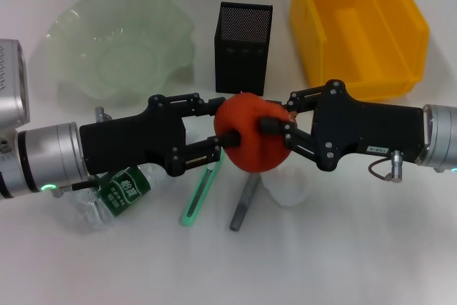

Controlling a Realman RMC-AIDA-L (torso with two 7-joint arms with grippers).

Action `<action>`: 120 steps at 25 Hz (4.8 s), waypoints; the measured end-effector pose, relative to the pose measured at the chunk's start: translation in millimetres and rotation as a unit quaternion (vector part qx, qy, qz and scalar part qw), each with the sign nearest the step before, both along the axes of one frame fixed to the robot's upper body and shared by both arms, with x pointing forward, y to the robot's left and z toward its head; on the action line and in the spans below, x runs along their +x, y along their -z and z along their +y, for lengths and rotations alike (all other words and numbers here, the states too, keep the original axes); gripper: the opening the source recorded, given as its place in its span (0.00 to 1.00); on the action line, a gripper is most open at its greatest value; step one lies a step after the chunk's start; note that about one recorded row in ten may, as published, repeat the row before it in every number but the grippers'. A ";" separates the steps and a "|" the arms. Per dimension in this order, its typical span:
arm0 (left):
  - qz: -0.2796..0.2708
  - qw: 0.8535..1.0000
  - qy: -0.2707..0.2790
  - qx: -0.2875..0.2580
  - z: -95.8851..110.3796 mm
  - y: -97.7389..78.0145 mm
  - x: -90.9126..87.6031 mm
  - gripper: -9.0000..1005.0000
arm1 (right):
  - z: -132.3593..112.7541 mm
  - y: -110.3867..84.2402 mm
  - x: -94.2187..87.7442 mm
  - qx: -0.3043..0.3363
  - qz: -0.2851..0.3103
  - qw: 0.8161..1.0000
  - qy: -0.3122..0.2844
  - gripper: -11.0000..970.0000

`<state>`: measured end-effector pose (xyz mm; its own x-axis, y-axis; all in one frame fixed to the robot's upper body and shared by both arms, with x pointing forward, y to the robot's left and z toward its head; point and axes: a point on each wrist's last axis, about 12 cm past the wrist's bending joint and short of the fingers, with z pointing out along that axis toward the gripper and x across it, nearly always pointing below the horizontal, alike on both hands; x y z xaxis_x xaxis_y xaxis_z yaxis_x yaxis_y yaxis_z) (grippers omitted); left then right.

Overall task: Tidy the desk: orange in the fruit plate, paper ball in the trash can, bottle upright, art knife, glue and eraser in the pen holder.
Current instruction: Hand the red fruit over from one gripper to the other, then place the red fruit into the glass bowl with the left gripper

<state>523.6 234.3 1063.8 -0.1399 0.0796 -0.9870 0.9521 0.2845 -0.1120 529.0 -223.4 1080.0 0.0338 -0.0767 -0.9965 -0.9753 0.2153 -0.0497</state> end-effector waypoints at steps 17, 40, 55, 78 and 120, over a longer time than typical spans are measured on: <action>0.007 1.000 0.002 -0.005 0.4 0.4 -2.4 0.16 | -0.9 0.2 -0.8 0.005 0.012 1.000 0.003 0.30; 0.009 1.000 0.002 -0.013 -0.5 -2.3 -0.6 0.07 | -7.3 0.2 1.0 -0.002 0.055 0.998 0.012 0.60; 0.000 0.999 -0.024 -0.033 4.6 -8.5 4.9 0.07 | -31.9 18.1 -7.2 -0.048 0.092 0.993 0.064 0.84; 0.012 0.965 -0.252 -0.075 26.5 -5.0 41.8 0.07 | -33.4 25.6 -10.5 -0.057 0.098 0.990 0.080 0.84; 0.031 0.926 -0.375 -0.005 36.0 6.9 73.1 0.07 | -33.9 25.2 -8.7 -0.061 0.095 0.990 0.083 0.84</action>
